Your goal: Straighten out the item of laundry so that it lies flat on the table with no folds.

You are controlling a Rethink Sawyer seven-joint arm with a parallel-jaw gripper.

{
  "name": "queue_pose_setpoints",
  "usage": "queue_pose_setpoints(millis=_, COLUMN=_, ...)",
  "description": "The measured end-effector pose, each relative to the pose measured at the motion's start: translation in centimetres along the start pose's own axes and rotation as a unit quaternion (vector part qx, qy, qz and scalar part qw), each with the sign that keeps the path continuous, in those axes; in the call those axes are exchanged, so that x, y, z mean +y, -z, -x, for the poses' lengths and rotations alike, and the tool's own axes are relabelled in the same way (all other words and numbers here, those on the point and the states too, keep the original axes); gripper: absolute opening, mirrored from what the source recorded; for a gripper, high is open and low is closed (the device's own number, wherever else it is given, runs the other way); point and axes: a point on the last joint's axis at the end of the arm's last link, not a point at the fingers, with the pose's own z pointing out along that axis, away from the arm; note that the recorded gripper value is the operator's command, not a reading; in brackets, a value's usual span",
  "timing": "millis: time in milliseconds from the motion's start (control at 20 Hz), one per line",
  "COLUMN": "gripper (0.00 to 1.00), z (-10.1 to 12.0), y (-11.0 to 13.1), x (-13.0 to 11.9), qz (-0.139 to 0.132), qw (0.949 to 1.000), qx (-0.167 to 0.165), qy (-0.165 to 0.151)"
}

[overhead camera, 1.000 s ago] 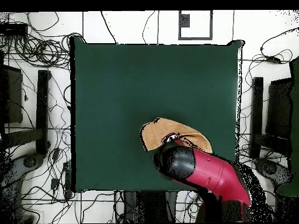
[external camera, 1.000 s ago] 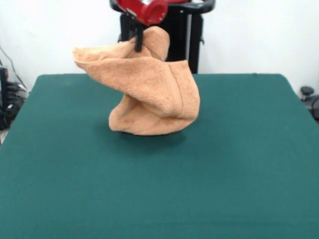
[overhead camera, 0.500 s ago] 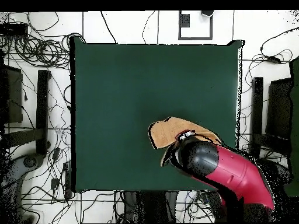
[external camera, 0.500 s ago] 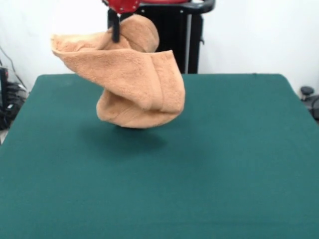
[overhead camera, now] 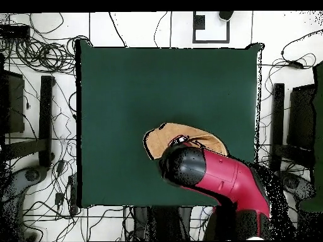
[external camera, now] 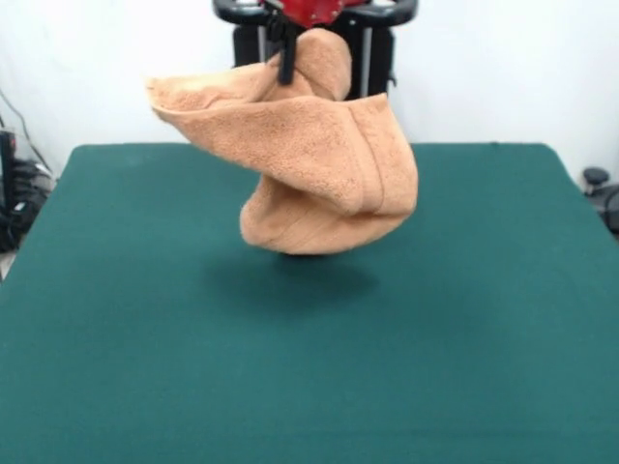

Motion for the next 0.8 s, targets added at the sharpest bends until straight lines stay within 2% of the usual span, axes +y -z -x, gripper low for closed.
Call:
queue_pose_setpoints(millis=100, gripper=0.0, z=0.9, y=0.0, x=-0.8, qz=0.0, qw=0.9999, qx=0.001, qy=-0.01)
queue_pose_setpoints(millis=300, gripper=0.0, z=4.4, y=-0.3, x=-4.1, qz=0.001, qw=0.9988, qx=0.002, qy=-0.05)
queue_pose_setpoints(millis=350, gripper=0.0, z=6.0, y=-0.4, x=-5.7, qz=0.001, qw=0.9977, qx=0.003, qy=-0.068)
queue_pose_setpoints(millis=500, gripper=0.0, z=8.9, y=-1.0, x=-8.9, qz=-0.003, qw=0.9952, qx=0.005, qy=-0.097)
queue_pose_setpoints(millis=550, gripper=0.0, z=10.8, y=-1.3, x=-11.4, qz=-0.01, qw=0.9935, qx=0.002, qy=-0.113)
queue_pose_setpoints(millis=700, gripper=0.0, z=11.6, y=-1.6, x=-12.9, qz=-0.018, qw=0.9931, qx=-0.003, qy=-0.116)
queue_pose_setpoints(millis=800, gripper=0.0, z=11.4, y=-1.6, x=-12.9, qz=-0.02, qw=0.9937, qx=-0.004, qy=-0.11)
